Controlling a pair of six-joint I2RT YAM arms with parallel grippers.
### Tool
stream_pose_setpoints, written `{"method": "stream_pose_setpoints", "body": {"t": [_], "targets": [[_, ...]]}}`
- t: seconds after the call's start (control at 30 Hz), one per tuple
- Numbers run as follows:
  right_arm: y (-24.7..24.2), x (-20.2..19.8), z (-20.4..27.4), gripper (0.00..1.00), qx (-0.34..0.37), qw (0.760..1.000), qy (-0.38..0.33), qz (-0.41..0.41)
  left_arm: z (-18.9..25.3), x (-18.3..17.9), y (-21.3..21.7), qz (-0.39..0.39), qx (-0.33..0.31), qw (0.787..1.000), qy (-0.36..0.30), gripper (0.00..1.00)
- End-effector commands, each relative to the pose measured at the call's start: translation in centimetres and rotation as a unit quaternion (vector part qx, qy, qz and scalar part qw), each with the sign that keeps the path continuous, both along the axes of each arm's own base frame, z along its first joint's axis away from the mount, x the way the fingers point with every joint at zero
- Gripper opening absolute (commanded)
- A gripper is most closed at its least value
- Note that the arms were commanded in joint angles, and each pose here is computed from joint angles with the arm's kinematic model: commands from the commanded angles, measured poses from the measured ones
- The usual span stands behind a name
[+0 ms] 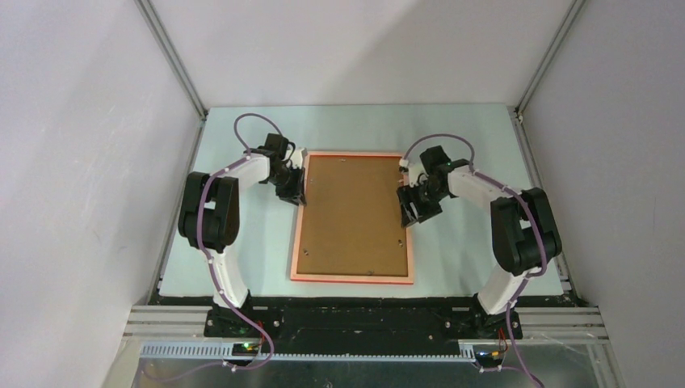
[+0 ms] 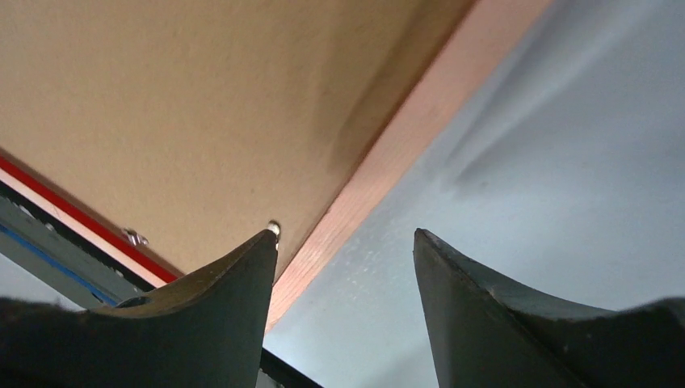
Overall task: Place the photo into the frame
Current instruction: Install the photo frame at the center of the board.
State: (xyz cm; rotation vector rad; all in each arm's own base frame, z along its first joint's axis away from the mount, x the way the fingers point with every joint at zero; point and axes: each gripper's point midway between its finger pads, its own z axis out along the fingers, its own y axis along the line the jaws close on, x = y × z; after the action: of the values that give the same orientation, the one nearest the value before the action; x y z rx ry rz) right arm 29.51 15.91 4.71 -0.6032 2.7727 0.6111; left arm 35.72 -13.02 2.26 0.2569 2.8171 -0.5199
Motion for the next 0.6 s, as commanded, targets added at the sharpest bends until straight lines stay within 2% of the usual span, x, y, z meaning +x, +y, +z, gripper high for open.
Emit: {"method": "stream_pose_setpoints", "body": {"t": [0.0,0.3,0.57], "targets": [[0.8,-1.4,0.9,0.68,-0.021,0.998,-0.036,0.056,-0.7,-2.3,0.9,0.002,0.01,0.999,0.049,0.0],[2.2,-4.3,-1.1,0.73,-0.038,0.995,-0.015,0.095,-0.9,-2.3,1.1,0.005,0.015,0.999,0.051,0.0],[2.5,-4.7,-1.9,0.74,-0.071,0.992,-0.034,0.102,-0.9,-2.3,1.3,0.007,0.018,0.999,0.049,0.0]]}}
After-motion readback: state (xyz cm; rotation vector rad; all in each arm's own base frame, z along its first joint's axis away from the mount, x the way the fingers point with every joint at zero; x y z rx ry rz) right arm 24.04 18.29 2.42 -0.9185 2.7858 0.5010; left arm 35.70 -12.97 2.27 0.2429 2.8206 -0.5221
